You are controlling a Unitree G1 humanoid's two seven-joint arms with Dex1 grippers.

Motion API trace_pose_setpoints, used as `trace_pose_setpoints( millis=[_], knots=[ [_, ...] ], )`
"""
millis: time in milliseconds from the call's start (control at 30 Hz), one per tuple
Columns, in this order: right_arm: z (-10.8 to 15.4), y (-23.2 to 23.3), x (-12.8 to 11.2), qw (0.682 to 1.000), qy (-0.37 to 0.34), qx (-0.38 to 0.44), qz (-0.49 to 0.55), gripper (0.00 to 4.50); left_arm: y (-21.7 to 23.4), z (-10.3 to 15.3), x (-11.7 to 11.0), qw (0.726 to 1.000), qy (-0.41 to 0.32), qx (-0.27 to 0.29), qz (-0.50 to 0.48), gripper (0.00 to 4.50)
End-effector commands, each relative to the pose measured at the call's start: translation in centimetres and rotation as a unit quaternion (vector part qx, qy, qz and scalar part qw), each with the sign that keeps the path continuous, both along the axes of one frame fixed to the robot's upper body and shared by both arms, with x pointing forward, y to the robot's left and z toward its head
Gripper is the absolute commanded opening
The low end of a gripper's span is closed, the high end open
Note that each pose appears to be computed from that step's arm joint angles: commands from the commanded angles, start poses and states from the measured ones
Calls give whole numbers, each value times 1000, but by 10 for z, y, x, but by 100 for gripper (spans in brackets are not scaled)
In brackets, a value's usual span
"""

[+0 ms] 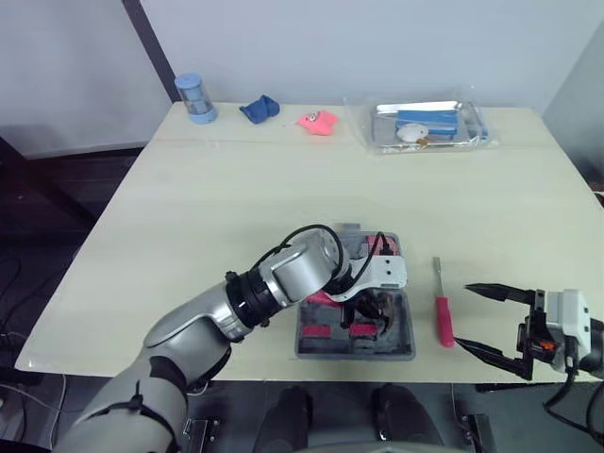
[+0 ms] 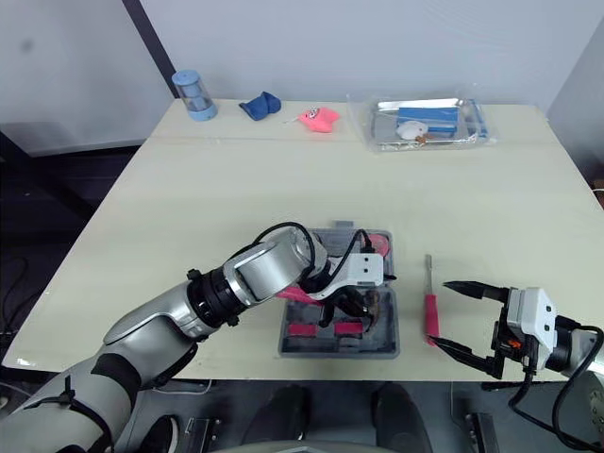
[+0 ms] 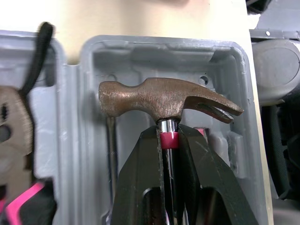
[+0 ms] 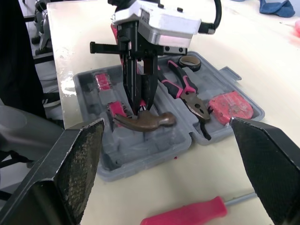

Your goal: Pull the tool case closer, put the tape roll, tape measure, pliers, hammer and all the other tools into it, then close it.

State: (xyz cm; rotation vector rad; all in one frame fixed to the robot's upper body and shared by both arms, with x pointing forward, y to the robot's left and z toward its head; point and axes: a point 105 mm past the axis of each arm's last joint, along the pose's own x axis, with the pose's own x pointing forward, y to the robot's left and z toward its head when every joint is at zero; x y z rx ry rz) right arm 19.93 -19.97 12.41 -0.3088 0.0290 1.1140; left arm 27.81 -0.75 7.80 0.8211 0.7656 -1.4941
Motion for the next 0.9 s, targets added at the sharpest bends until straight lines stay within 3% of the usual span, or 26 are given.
trace_pose_setpoints(
  millis=[33,533,600,633,900],
  knots=[
    [10,-1,-1,1000,-25,2,1,450,-9,-3,4,1000,-19,9,-5,2],
    [8,4,-5,1000,-24,7,-3,450,-16,-7,5,999,-9,21,-23,2],
    [8,4,-5,1000,-24,7,-4,450,-16,-6,6,1000,-11,20,-19,99],
    [8,4,-4,1000,-24,8,-4,450,-16,-6,7,999,-16,20,-19,121],
    [8,5,-3,1000,-26,9,-4,450,-15,-4,6,999,-27,24,-30,121]
  ],
)
